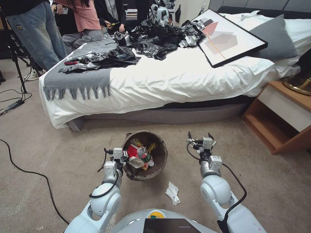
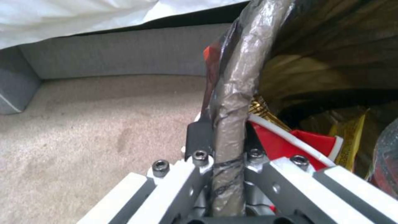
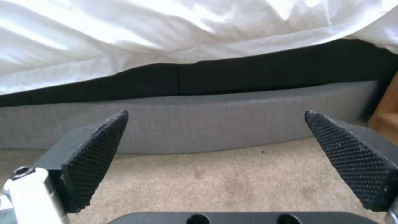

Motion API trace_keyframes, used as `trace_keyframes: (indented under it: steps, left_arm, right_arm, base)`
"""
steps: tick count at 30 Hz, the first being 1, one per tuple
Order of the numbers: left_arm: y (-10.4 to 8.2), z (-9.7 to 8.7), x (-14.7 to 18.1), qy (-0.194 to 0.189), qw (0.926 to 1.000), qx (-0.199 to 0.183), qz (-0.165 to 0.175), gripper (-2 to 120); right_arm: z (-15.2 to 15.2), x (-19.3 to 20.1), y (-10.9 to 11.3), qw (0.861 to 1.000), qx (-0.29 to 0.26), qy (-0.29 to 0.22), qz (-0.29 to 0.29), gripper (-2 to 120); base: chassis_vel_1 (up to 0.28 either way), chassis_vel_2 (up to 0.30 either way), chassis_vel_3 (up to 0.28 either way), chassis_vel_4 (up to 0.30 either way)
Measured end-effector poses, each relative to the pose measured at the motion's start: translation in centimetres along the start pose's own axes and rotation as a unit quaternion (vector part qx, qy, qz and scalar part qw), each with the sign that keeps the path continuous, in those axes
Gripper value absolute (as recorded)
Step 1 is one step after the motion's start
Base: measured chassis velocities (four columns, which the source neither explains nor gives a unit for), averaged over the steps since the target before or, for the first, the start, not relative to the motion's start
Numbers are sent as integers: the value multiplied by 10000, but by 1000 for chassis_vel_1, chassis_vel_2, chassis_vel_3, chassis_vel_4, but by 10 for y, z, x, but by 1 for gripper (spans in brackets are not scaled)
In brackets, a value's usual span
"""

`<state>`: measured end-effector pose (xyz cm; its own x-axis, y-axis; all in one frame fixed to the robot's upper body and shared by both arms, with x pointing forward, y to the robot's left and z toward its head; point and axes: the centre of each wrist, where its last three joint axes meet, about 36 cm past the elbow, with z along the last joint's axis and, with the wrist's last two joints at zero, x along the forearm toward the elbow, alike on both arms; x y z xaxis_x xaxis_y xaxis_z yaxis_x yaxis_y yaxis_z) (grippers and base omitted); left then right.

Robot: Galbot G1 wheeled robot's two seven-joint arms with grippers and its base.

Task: Pick up the trash bin, then pick up the garbage from the floor and place it into the trash bin.

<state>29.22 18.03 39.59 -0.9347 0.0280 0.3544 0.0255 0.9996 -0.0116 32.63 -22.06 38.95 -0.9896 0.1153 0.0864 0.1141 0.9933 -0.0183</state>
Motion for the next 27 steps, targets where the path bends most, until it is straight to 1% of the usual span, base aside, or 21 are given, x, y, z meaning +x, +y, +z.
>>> trace_keyframes:
  steps: [14,23,27]
  left_arm:
    - [0,0,0,3,10000,5,-3,0]
    - [0,0,0,-14,10000,5,-23,0]
    - [3,-1,-1,-62,9999,-35,-75,0]
  right_arm:
    - [1,0,1,10000,-4,0,6,100]
    - [3,-4,0,10000,26,-19,23,100]
    - [2,-8,-7,10000,30,17,-47,100]
  base:
    - [88,-86,-89,92]
    - [18,-21,-20,11]
    - [0,0,0,0]
